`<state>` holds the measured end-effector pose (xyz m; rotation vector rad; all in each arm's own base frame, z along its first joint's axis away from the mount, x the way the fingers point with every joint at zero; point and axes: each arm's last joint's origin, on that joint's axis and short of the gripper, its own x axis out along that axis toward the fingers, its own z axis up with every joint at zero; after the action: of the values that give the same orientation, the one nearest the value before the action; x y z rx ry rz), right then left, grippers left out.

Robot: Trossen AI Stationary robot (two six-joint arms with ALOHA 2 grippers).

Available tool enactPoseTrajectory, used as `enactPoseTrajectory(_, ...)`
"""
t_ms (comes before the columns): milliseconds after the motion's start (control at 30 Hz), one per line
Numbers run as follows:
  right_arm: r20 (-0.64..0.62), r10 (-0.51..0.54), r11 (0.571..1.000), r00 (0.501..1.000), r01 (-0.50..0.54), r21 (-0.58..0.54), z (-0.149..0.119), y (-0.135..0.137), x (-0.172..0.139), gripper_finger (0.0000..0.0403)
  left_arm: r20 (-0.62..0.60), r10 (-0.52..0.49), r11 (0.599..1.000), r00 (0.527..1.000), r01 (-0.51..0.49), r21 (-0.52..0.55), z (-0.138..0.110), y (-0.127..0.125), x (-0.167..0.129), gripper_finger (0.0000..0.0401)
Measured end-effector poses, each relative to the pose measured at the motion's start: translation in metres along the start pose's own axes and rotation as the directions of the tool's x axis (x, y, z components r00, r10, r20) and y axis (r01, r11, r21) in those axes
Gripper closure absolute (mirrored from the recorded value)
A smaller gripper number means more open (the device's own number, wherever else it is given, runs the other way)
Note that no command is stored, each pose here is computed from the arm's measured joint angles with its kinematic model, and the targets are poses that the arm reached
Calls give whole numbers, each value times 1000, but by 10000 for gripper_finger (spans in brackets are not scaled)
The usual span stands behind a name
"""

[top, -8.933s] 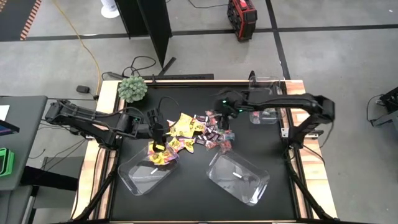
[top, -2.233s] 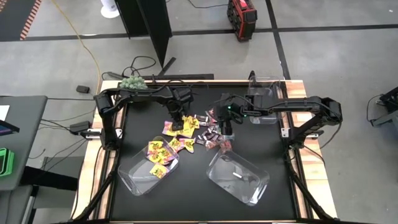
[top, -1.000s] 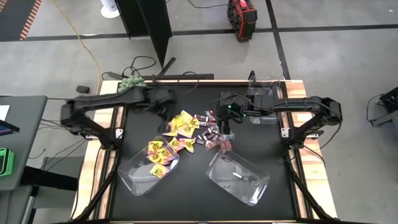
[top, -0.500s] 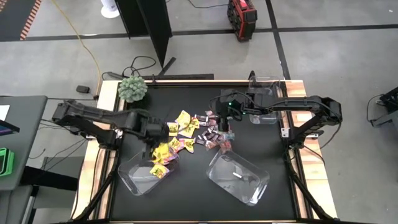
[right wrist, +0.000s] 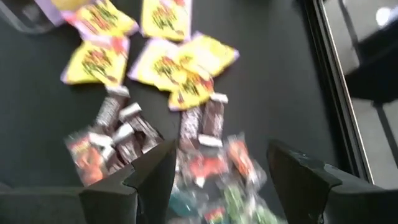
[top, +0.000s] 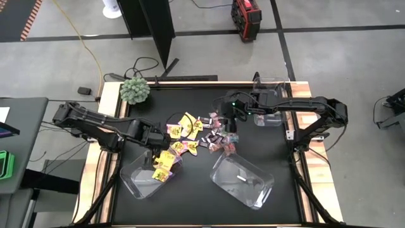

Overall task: Sort candy
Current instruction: Put the yellow candy in the bottom left transparent container, then put the green candy in the top right transparent container

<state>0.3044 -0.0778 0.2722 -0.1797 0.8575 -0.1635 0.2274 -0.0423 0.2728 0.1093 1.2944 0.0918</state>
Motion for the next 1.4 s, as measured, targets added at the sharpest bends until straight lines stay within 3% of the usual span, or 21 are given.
enactPoseTrajectory(267, -131, -43, 993, 990, 58, 107, -34, -31, 12, 138, 135, 165, 986, 977, -159, -50, 2, 8, -15, 137)
enactPoseTrajectory(533, -201, -74, 981, 977, 107, 160, -61, -58, 16, 138, 317, 297, 955, 901, -271, -125, 5, 15, -35, 141)
enactPoseTrajectory(700, -204, -33, 987, 978, 64, 150, -65, -62, 22, 138, 385, 311, 950, 869, -287, -120, 11, 16, -39, 141)
enactPoseTrajectory(1400, -437, 90, 984, 895, -13, 175, -73, -71, 120, 140, 400, 332, 943, 855, -306, -127, 13, 16, -40, 141)
